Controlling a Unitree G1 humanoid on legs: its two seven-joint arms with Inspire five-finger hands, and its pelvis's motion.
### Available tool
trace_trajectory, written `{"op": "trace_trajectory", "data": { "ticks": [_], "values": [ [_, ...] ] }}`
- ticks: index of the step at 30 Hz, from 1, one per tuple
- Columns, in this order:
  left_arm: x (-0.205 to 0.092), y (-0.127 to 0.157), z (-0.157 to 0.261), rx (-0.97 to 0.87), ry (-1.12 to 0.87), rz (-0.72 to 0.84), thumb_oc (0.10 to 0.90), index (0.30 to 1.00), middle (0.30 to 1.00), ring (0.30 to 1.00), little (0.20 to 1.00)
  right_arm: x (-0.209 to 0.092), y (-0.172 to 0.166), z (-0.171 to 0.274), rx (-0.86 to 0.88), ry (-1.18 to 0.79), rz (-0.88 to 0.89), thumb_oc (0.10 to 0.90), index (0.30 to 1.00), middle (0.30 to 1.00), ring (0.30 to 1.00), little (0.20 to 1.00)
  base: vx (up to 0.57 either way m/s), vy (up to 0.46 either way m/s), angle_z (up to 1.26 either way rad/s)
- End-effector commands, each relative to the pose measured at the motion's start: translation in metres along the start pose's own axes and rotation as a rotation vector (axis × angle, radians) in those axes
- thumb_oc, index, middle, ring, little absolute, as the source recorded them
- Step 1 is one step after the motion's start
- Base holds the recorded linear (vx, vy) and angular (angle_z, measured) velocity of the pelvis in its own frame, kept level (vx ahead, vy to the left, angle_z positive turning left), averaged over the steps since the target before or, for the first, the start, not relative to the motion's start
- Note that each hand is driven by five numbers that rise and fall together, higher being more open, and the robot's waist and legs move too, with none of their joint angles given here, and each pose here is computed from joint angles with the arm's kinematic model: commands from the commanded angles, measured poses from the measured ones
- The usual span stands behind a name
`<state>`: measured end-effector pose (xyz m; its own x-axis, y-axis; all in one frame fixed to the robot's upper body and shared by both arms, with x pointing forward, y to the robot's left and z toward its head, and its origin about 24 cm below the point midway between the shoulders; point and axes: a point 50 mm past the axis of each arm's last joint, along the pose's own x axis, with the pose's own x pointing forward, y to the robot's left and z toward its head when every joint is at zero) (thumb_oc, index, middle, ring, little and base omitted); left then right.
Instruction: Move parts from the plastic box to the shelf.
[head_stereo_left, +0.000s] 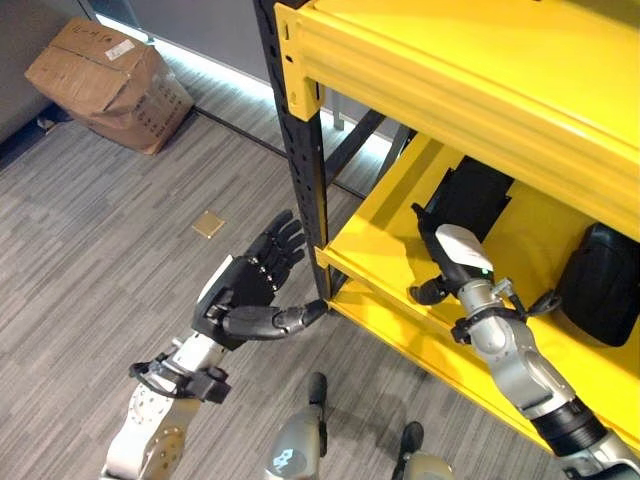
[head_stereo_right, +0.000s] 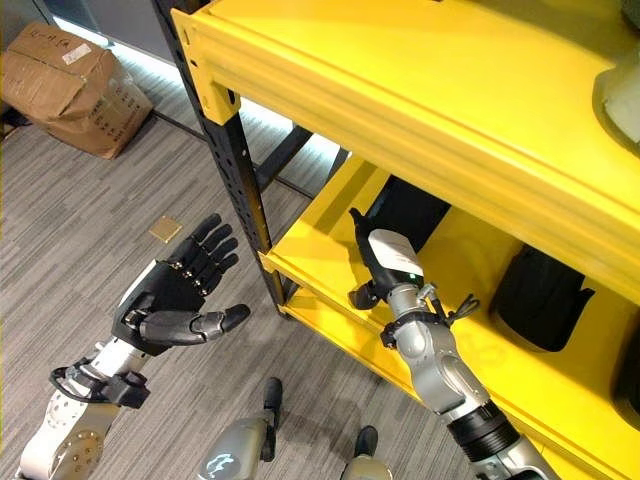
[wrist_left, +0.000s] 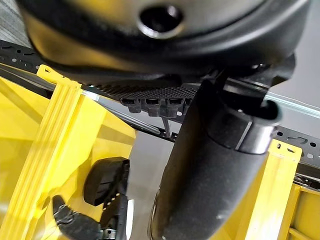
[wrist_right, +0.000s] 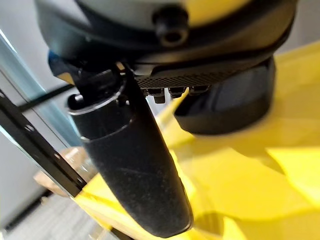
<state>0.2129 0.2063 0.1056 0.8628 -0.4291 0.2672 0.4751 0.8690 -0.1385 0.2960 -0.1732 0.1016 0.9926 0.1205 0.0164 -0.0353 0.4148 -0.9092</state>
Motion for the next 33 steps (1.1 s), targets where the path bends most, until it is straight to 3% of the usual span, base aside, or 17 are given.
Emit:
{"op": "trace_trajectory", "data": {
  "ticks": [1, 9, 19, 33],
  "values": [
    [0.007, -0.013, 0.027, 0.018, -0.175, -0.081, 0.900, 1.000, 1.000, 1.000, 1.000, 0.014, -0.018, 0.029, -0.016, -0.132, -0.062, 0.900, 1.000, 1.000, 1.000, 1.000, 0.00, 0.000, 0.00],
    [0.009, -0.013, 0.025, 0.028, -0.166, -0.098, 0.900, 1.000, 1.000, 1.000, 1.000, 0.018, -0.004, 0.027, -0.013, -0.095, 0.037, 0.900, 1.000, 1.000, 1.000, 1.000, 0.00, 0.000, 0.00],
    [0.007, -0.008, 0.029, 0.059, -0.174, -0.089, 0.900, 1.000, 1.000, 1.000, 1.000, 0.002, 0.008, 0.013, -0.089, -0.008, 0.244, 0.900, 1.000, 1.000, 1.000, 1.000, -0.01, -0.025, -0.02],
    [0.008, -0.008, 0.029, 0.060, -0.176, -0.088, 0.900, 1.000, 1.000, 1.000, 1.000, 0.000, -0.001, 0.024, -0.039, -0.104, 0.113, 0.900, 1.000, 1.000, 1.000, 1.000, 0.00, -0.002, 0.00]
  ]
}}
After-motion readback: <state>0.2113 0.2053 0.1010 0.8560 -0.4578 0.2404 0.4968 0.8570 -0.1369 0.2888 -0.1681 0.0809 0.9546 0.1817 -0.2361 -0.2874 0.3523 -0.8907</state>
